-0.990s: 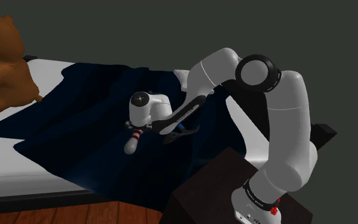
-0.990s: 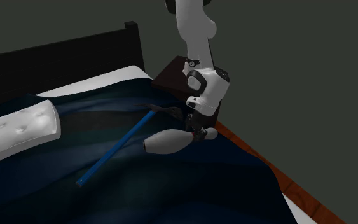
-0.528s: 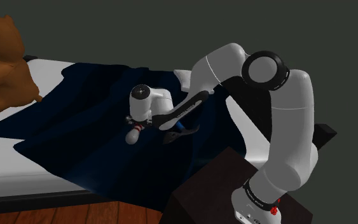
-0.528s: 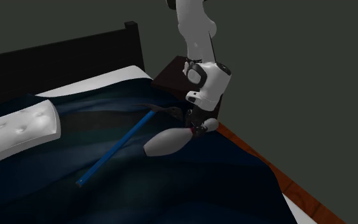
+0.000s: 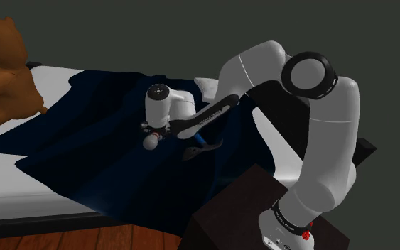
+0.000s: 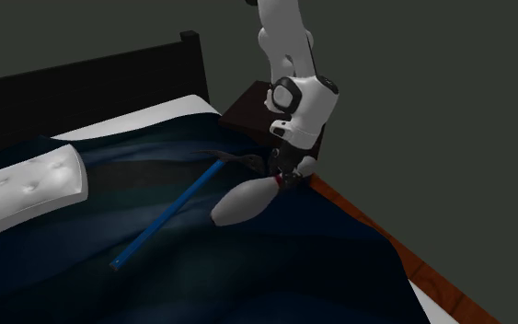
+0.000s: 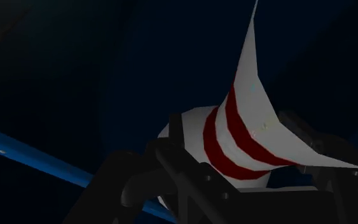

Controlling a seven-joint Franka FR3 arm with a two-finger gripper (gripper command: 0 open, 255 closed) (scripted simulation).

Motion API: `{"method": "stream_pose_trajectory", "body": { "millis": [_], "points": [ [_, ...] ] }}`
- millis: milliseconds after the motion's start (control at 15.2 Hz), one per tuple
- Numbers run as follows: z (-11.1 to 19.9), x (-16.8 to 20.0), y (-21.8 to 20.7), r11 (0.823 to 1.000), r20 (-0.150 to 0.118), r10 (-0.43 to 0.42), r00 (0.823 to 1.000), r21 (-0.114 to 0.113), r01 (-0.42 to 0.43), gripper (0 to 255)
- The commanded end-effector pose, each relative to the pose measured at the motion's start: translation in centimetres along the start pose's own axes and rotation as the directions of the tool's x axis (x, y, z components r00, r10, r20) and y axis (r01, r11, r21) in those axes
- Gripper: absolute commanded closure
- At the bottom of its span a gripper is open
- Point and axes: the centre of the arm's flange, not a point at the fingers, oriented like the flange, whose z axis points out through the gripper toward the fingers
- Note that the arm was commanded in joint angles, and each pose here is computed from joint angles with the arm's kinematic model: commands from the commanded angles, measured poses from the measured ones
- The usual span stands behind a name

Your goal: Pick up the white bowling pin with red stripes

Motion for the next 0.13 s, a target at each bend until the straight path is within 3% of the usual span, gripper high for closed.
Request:
{"method": "stream_pose_trajectory", "body": {
  "millis": [0,66],
  "points": [
    [-0.70,0.29,-0.01,1.000,-0.001,0.000,1.000,0.001,0.000,255],
    [-0.70,0.29,-0.01,1.000,-0.001,0.000,1.000,0.001,0.000,255]
  ]
}}
